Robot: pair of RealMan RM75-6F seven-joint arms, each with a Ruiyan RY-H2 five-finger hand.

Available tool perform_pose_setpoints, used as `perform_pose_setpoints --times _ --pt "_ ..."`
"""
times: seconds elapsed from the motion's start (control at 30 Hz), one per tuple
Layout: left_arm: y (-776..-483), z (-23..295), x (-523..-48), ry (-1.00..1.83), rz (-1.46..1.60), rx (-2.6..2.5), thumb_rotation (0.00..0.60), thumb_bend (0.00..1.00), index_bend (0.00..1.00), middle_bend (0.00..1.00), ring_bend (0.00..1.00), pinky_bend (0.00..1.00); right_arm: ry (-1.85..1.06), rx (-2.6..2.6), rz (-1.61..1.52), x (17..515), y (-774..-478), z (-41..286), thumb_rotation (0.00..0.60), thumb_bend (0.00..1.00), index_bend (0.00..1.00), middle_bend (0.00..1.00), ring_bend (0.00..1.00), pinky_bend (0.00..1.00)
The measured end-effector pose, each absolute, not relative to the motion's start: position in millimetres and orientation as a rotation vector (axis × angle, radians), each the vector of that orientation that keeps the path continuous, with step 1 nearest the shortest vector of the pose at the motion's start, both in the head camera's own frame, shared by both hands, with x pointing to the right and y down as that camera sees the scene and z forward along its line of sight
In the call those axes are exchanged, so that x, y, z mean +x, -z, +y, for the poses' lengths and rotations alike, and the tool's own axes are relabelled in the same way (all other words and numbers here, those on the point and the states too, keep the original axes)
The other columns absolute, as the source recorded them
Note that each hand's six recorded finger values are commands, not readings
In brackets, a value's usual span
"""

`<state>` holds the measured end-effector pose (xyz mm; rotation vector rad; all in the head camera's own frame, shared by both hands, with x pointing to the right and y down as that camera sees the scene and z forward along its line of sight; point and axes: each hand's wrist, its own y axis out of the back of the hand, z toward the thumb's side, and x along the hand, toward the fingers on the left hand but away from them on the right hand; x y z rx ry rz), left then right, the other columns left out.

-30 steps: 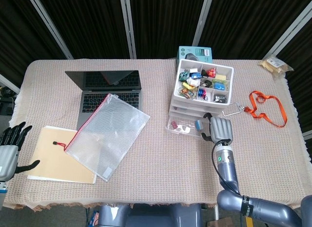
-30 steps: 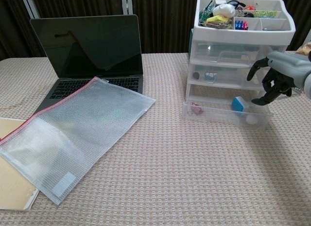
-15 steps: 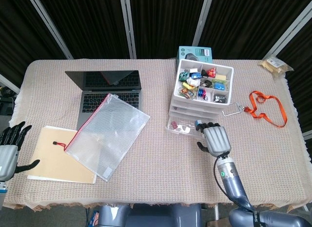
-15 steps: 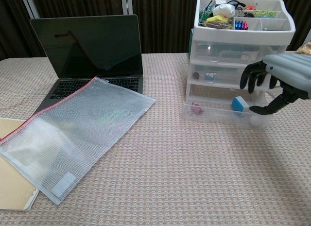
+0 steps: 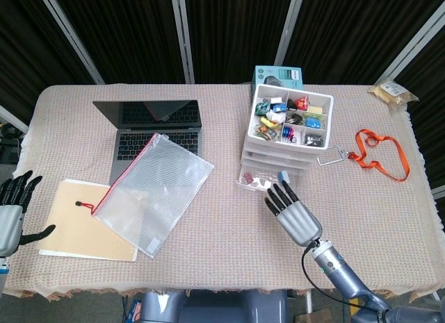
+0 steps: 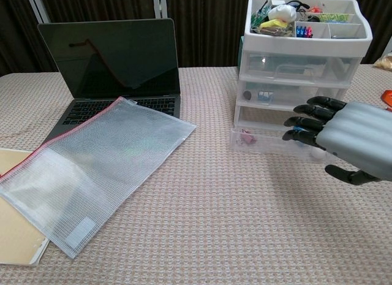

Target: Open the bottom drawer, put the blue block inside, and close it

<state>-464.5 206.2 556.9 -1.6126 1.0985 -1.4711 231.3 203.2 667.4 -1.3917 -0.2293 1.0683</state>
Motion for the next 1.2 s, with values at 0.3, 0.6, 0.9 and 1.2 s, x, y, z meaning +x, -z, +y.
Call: perform_pose_setpoints --times 0.3,0.6,0.9,1.2 --pt "-557 205 -464 1.468 1.105 -1.623 0.6 0.15 0.08 0.0 0.0 0.0 -0.998 -1.274 -0.031 224 -690 214 0.6 0.36 0.16 0.08 0.0 0.06" --pt "-558 206 -464 1.473 1.104 -1.628 0.6 0.15 0.08 0.0 0.0 0.0 -0.991 -1.229 0.035 223 -701 215 0.6 0.36 0.16 0.08 0.0 0.06" --pt "-559 206 -464 1.483 1.108 -1.632 0.6 0.15 0.08 0.0 0.0 0.0 -1.045 -1.182 0.06 229 -711 205 0.6 0.36 0.18 0.08 0.0 0.06" --pt "-559 207 -463 1.484 1.109 -1.638 0.6 0.15 0.09 0.0 0.0 0.0 -1.142 -1.116 0.058 241 -722 188 0.6 0.36 0.18 0.08 0.0 0.06"
